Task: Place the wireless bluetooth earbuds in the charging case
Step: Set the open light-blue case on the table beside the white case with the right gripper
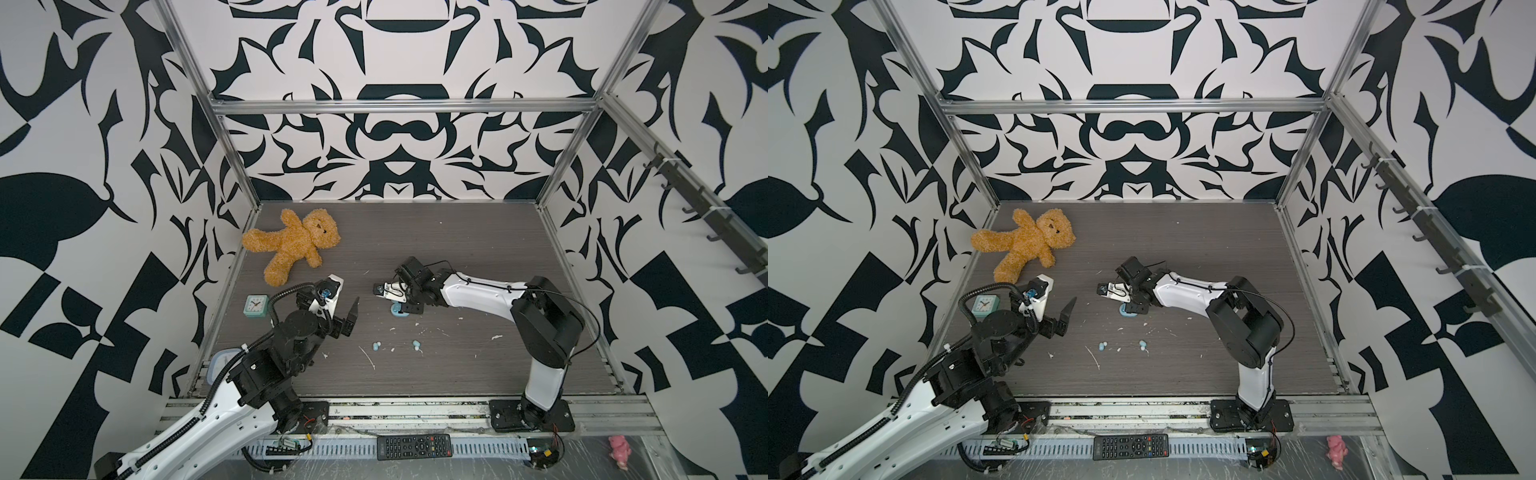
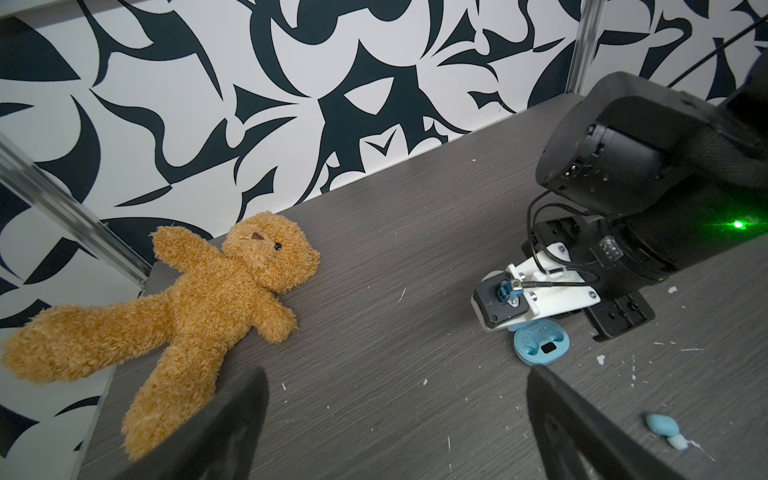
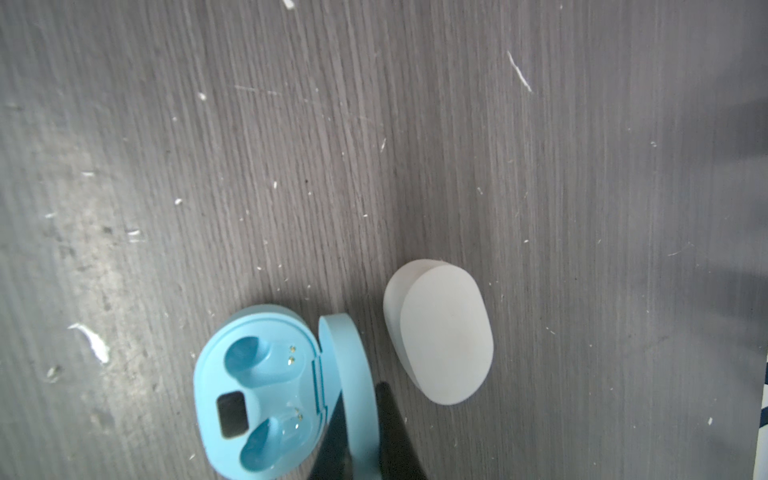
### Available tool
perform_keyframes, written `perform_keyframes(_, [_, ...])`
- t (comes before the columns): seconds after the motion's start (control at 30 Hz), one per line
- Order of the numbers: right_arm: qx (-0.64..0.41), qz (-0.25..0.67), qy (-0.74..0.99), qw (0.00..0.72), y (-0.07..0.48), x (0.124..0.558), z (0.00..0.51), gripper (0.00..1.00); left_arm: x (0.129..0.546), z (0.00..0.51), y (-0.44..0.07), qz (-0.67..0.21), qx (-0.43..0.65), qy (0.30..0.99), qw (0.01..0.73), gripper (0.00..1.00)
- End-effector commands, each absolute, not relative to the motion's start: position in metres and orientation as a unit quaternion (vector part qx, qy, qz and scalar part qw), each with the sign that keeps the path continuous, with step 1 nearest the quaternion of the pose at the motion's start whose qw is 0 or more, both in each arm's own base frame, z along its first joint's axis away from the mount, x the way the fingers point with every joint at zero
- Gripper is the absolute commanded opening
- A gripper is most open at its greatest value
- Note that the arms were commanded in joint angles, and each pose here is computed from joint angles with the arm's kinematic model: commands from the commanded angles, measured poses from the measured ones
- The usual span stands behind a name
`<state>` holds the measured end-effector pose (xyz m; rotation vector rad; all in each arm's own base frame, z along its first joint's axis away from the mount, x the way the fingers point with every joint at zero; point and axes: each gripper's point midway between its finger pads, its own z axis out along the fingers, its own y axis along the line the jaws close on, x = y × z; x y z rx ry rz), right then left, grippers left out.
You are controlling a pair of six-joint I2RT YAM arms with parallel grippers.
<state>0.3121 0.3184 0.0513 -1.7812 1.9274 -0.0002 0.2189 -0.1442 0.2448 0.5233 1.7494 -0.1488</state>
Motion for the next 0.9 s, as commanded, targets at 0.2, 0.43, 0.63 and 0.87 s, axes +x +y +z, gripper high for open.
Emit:
perform_keyframes(0.2, [-0.655, 0.019, 0.71, 0.258, 0.328, 0.308, 0.061, 0.25, 0.219, 0.252, -0.143, -0.066, 0.223, 0.755, 0.613, 0.99])
perform_keyframes(0.43, [-0.653, 0.022, 0.708, 0.268, 0.33, 0.308, 0.069, 0.37, 0.219, 0.252, -0.143, -0.066, 0.223, 0.755, 0.613, 0.99])
perform_keyframes(0.63, [-0.651, 0.028, 0.701, 0.289, 0.334, 0.307, 0.088, 0.5, 0.22, 0.251, -0.144, -0.065, 0.225, 0.756, 0.611, 0.99])
perform_keyframes(0.87, [-0.648, 0.031, 0.693, 0.313, 0.336, 0.305, 0.112, 0.54, 0.22, 0.25, -0.145, -0.065, 0.226, 0.757, 0.61, 0.99])
